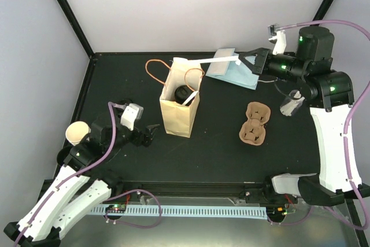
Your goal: Pack the takeout coffee
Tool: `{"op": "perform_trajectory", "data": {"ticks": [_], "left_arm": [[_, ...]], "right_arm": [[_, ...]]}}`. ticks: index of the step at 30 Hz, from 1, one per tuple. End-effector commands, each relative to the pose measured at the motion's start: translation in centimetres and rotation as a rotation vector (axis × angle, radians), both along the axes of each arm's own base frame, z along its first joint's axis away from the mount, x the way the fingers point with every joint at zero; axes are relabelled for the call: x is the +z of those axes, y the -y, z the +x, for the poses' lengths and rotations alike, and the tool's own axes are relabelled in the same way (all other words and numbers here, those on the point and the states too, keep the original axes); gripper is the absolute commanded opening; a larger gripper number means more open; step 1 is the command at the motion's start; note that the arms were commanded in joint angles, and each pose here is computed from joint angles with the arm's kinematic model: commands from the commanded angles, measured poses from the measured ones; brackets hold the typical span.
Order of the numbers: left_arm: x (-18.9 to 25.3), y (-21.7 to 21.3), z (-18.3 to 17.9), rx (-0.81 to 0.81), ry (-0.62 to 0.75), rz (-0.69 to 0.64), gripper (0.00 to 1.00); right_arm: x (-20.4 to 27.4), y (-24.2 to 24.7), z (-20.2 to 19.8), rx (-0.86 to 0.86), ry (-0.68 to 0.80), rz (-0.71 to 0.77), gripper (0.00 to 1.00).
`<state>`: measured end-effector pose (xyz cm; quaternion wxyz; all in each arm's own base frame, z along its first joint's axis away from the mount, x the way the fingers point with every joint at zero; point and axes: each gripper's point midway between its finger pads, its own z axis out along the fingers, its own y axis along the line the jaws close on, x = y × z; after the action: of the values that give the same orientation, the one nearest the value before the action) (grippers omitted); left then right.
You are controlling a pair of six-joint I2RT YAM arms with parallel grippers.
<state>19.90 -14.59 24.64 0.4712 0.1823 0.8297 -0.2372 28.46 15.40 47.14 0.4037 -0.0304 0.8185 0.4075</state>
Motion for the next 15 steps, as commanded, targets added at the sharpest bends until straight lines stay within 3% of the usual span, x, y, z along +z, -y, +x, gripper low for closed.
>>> {"op": "perform_trajectory", "data": {"ticks": [1, 6, 15], "left_arm": [[0.4, -0.2, 0.4, 0.014, 0.021, 0.008, 0.99], [0.2, -0.2, 0.5, 0.014, 0.016, 0.012, 0.99], [0.1, -0.1, 0.6, 0.014, 0.009, 0.015, 0.99]], "right_arm": [[2.5, -2.5, -2.1, 0.135, 0.134, -0.009, 0.01], [2.0, -3.7, -2.8, 0.191, 0.147, -0.042, 0.01], [-1.8, -6.2, -3.2, 0.214, 0.072, -0.249, 0.01]]}}
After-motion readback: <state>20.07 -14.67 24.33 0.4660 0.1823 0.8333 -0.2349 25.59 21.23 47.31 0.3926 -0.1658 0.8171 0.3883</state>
